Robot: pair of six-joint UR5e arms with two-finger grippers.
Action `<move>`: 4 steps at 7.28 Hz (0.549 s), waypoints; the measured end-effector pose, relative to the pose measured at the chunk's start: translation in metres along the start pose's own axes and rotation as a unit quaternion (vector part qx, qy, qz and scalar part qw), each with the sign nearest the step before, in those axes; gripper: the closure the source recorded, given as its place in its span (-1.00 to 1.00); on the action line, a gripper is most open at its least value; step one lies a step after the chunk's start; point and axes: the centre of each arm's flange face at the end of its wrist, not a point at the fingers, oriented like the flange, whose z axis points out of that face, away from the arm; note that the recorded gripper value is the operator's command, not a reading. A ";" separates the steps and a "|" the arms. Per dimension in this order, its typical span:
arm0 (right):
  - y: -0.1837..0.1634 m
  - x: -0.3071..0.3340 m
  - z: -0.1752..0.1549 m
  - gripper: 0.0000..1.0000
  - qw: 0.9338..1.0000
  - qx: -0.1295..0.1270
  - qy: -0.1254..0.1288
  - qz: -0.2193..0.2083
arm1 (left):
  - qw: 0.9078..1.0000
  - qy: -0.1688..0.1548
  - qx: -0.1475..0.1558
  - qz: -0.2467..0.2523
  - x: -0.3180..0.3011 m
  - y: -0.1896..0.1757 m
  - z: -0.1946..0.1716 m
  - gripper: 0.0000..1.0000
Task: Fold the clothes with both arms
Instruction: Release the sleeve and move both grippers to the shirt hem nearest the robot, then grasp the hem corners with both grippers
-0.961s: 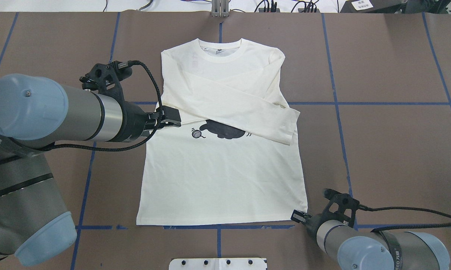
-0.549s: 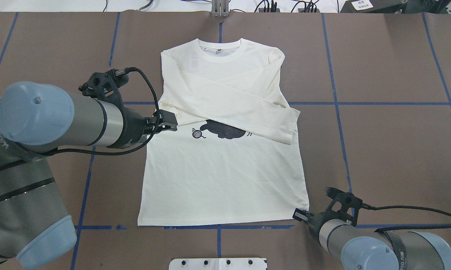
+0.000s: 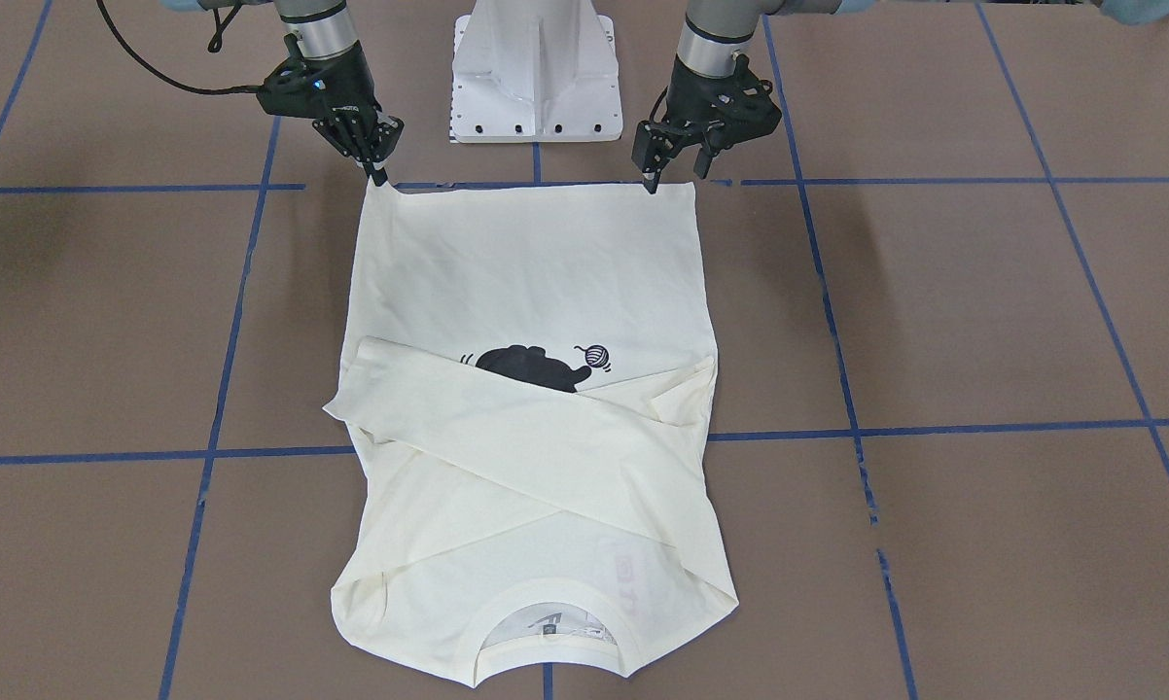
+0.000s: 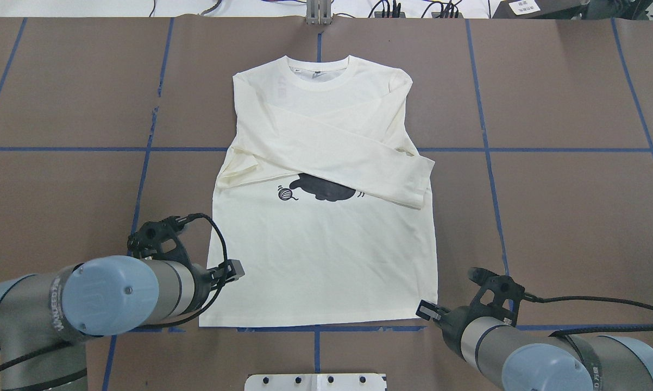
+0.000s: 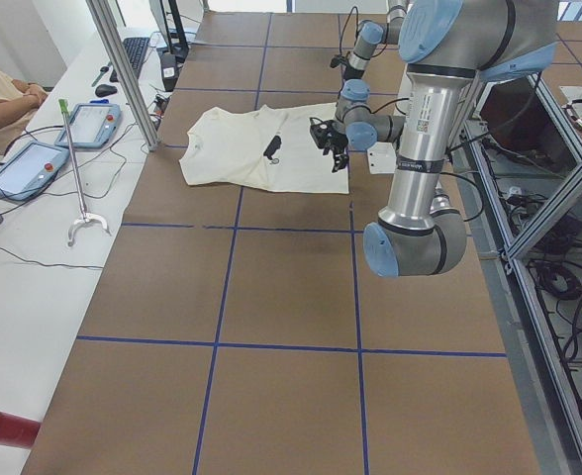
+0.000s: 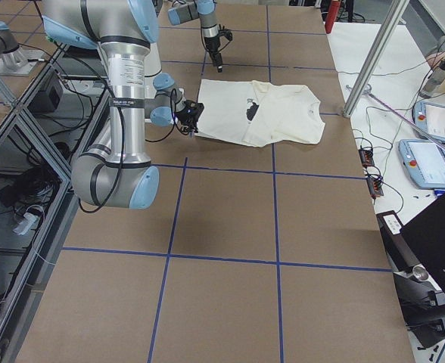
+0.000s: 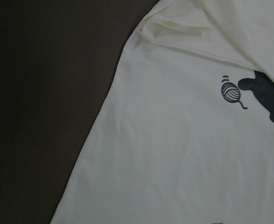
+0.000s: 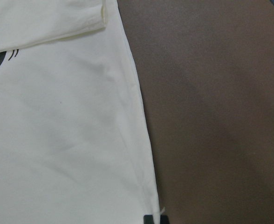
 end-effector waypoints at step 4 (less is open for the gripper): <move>0.000 0.000 -0.001 1.00 1.000 0.002 -0.001 0.001 | 0.999 -0.049 -0.002 0.003 -0.030 0.039 0.041 -0.51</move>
